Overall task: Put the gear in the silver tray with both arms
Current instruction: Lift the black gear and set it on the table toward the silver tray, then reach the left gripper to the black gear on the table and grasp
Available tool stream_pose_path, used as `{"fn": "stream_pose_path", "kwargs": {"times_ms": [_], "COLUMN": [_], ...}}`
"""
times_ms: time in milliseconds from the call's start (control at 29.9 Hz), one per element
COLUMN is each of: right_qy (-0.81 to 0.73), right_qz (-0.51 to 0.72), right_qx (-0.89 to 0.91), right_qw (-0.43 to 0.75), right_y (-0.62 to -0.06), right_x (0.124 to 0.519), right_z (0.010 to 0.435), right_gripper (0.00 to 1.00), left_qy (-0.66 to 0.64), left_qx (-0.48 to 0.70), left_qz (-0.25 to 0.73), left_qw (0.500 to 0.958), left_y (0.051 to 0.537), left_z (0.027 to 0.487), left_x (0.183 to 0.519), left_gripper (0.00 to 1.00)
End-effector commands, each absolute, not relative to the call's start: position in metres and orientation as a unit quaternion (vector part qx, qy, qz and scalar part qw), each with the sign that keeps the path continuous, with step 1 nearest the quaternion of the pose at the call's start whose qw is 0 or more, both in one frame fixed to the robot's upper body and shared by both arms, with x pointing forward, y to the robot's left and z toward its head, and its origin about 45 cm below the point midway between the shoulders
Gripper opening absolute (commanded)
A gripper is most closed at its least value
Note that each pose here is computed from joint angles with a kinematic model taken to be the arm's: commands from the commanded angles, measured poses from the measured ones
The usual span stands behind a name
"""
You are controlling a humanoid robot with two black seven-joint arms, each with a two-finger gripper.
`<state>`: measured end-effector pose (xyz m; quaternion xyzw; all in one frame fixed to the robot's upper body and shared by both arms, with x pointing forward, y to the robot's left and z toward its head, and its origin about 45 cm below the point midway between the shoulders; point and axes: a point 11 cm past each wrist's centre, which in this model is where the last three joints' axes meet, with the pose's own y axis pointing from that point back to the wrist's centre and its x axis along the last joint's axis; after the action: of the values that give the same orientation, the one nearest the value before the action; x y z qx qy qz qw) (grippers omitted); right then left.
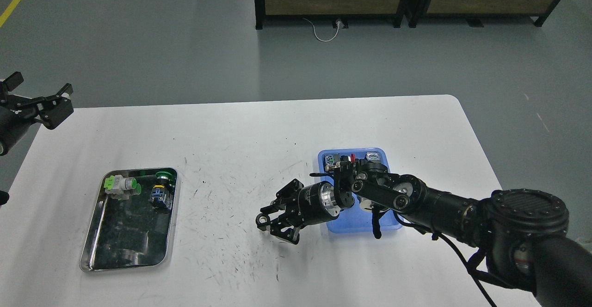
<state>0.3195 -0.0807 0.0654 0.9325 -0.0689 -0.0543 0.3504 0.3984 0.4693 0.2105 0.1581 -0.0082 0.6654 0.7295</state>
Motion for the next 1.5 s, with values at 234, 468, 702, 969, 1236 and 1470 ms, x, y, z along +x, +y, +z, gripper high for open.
{"fn": "stream_pose_path", "kwargs": {"times_ms": [234, 468, 702, 969, 1236, 1470], "right_qy": [-0.087, -0.090, -0.125, -0.235, -0.361, -0.440], "right_qz": [-0.051, -0.052, -0.061, -0.068, -0.070, -0.065], "right_qx": [0.925, 0.927, 0.928, 0.913, 0.886, 0.864], "right_qw": [0.365, 0.361, 0.345, 0.326, 0.283, 0.237], "right_y": [-0.093, -0.093, -0.098, -0.177, -0.274, -0.329], "right_x": [0.330, 0.331, 0.348, 0.396, 0.432, 0.451], "right_z": [0.061, 0.062, 0.071, 0.102, 0.149, 0.188], "right_gripper": [0.46, 0.49, 0.73, 0.86, 0.88, 0.88], "left_qy": [-0.007, -0.008, -0.006, -0.022, -0.034, -0.023], "left_qx": [0.157, 0.157, 0.153, 0.150, 0.165, 0.167], "left_qz": [0.664, 0.665, 0.660, 0.611, 0.528, 0.442], "left_qw": [0.731, 0.731, 0.736, 0.777, 0.832, 0.881], "left_y": [0.466, 0.466, 0.463, 0.429, 0.365, 0.290], "left_z": [0.209, 0.210, 0.210, 0.214, 0.195, 0.158], "left_x": [0.398, 0.398, 0.398, 0.402, 0.398, 0.381], "left_gripper": [1.00, 1.00, 1.00, 1.00, 1.00, 1.00]}}
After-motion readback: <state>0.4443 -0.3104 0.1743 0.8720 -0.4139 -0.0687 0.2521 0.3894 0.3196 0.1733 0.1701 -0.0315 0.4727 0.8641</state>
